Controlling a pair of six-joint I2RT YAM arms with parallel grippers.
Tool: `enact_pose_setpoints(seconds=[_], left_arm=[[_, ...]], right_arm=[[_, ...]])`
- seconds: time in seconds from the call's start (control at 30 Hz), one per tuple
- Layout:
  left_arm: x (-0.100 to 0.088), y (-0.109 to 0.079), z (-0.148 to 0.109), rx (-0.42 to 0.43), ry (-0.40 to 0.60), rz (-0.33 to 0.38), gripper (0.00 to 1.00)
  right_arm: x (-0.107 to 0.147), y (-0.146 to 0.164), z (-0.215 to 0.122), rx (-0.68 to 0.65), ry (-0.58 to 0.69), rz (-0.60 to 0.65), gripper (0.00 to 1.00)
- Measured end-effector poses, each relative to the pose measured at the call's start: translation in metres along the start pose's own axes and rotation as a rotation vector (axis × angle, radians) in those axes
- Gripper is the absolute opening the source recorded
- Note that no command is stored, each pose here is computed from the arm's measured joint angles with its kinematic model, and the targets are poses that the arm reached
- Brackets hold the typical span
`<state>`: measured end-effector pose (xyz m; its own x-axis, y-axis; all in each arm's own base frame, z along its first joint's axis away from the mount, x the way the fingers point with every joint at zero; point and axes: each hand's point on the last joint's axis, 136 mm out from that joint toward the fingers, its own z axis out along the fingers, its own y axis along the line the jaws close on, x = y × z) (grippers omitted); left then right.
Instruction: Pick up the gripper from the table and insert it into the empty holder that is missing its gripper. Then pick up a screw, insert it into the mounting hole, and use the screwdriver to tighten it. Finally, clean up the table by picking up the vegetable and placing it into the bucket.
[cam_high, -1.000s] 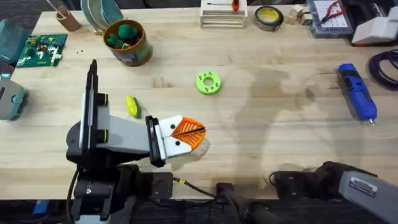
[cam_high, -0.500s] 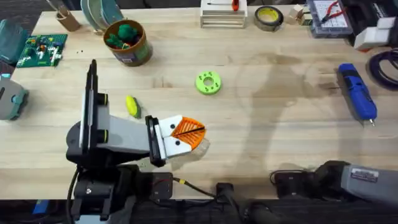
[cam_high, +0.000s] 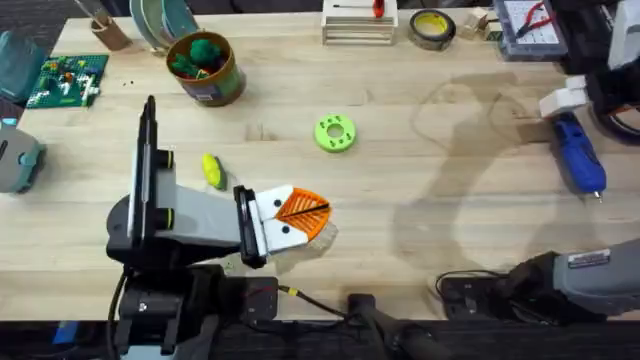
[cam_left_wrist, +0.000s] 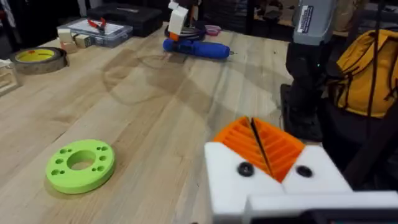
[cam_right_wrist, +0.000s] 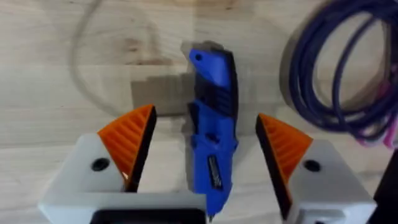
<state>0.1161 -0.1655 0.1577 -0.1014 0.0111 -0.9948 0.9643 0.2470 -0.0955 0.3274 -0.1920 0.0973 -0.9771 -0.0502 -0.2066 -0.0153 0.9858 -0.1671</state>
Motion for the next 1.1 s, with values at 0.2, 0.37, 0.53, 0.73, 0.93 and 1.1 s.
enact_pose_setpoints(seconds=[0.2, 0.37, 0.53, 0.73, 0.93, 1.1], left_arm=[[0.000, 0.000, 0.000, 0.000, 0.000, 0.000, 0.011], [0.000, 0.000, 0.000, 0.000, 0.000, 0.000, 0.011], [0.000, 0.000, 0.000, 0.000, 0.000, 0.000, 0.011], [0.000, 0.000, 0.000, 0.000, 0.000, 0.000, 0.011], [0.000, 0.000, 0.000, 0.000, 0.000, 0.000, 0.011], [0.000, 0.001, 0.000, -0.005, 0.000, 0.001, 0.011]], right_arm=[[-0.003, -0.006, 0.017, -0.017, -0.009, -0.015, 0.994], [0.001, -0.009, 0.027, -0.059, -0.014, 0.006, 0.994], [0.005, -0.004, 0.042, -0.121, -0.002, 0.024, 0.994], [0.007, 0.001, 0.052, -0.153, 0.009, 0.025, 0.994], [0.013, 0.001, 0.056, -0.169, 0.028, 0.037, 0.994], [0.018, 0.001, 0.057, -0.163, 0.052, 0.037, 0.994]])
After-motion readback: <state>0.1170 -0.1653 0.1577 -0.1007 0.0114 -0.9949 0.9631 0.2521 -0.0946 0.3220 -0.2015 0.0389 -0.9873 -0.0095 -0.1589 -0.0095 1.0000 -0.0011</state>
